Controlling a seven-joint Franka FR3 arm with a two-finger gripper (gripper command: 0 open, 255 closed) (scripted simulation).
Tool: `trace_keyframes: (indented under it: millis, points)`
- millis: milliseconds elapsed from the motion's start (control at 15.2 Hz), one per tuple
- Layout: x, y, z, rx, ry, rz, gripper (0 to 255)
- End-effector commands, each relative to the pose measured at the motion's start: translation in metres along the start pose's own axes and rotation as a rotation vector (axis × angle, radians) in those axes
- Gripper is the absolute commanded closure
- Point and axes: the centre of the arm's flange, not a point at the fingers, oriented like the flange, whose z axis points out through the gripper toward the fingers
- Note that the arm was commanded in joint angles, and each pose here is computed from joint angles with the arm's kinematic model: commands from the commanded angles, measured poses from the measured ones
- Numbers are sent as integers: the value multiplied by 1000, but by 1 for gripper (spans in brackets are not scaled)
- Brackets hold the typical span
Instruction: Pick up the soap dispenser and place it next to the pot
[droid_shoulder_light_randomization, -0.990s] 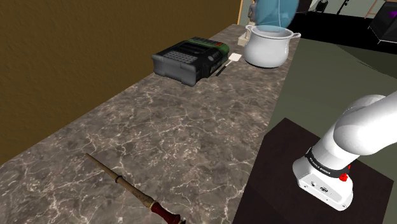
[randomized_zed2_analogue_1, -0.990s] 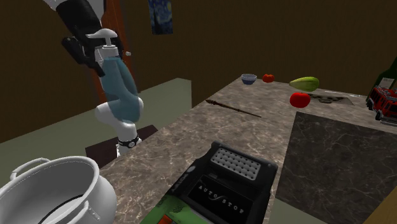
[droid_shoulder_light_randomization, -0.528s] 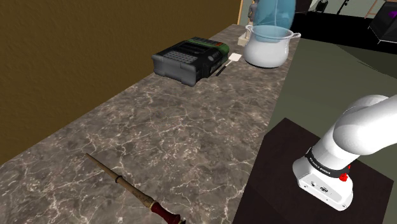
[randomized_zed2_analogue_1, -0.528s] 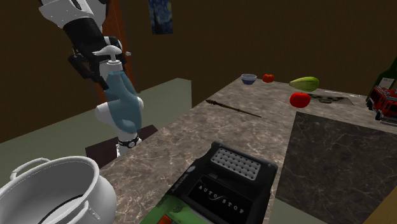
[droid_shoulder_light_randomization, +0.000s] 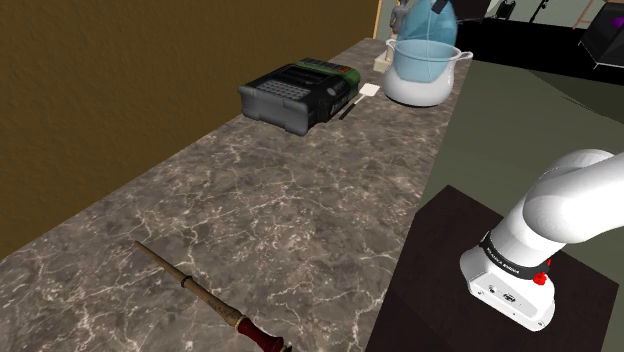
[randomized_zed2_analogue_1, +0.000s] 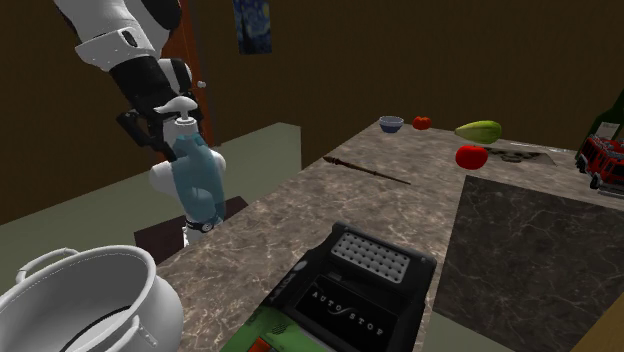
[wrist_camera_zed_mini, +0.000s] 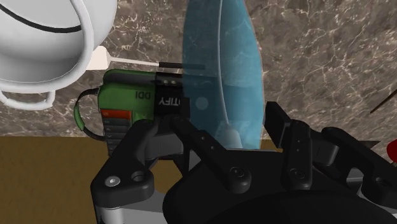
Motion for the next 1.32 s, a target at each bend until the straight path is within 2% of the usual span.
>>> trace_keyframes:
  millis: [0, 1254]
  points:
    - [-4, 2, 11, -1, 1, 0, 255]
    - [-42, 13, 103, -1, 1, 0, 255]
